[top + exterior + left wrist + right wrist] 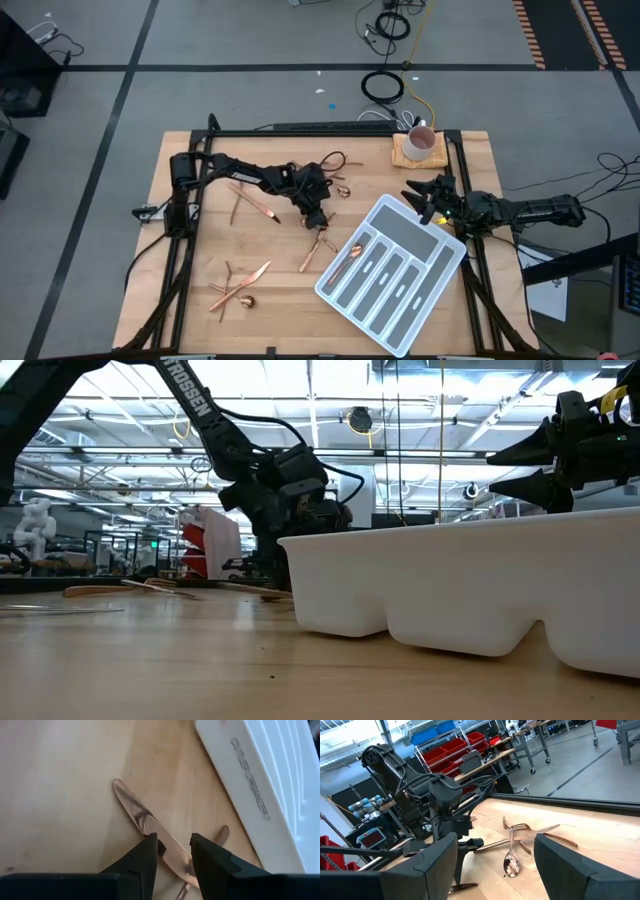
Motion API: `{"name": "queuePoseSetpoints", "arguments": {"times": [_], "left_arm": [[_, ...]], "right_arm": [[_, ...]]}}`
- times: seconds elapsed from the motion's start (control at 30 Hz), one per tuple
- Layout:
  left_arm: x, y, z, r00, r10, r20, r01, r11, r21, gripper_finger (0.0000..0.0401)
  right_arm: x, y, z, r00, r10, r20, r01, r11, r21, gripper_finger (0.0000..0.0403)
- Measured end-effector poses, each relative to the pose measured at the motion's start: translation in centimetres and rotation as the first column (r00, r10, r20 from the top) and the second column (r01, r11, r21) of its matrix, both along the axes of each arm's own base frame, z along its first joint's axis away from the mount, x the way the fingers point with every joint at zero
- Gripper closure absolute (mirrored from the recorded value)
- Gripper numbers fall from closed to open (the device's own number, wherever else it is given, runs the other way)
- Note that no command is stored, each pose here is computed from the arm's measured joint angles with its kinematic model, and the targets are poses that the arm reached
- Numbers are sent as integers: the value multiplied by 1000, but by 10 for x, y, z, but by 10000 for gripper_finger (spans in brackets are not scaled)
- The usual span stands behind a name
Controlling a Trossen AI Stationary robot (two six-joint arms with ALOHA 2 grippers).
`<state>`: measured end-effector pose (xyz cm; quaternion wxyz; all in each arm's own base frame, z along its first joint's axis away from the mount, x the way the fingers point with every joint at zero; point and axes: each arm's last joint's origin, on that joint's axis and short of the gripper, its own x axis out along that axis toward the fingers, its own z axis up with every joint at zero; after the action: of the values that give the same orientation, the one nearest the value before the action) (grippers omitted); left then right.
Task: Sort silverware
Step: Put the gold table knife into the cutlery tray
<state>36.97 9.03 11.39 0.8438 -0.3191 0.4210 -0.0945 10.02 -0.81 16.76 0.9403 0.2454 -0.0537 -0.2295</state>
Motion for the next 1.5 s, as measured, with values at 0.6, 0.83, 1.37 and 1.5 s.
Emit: {"name": "queuePoseSetpoints", "arguments": {"times": [0.6,0.83,1.37,1.5], "left_arm": [[-7,20,5,984,158,-77,-163,985,-57,276],[-3,15,7,988,150,-44,-152,987,-42,276],[9,6,-6,992,123,7,-121,988,-96,276],[11,0,-7,995,94,17,-91,989,-118,276]], "right_arm": [[0,0,0,1000,0,-2,0,1000,-3,156],[0,0,0,1000,0,-2,0,1000,-3,156],[1,0,-1,1000,0,-5,0,1000,6,156],[0,0,-1,1000,0,-6,0,1000,3,156]]}}
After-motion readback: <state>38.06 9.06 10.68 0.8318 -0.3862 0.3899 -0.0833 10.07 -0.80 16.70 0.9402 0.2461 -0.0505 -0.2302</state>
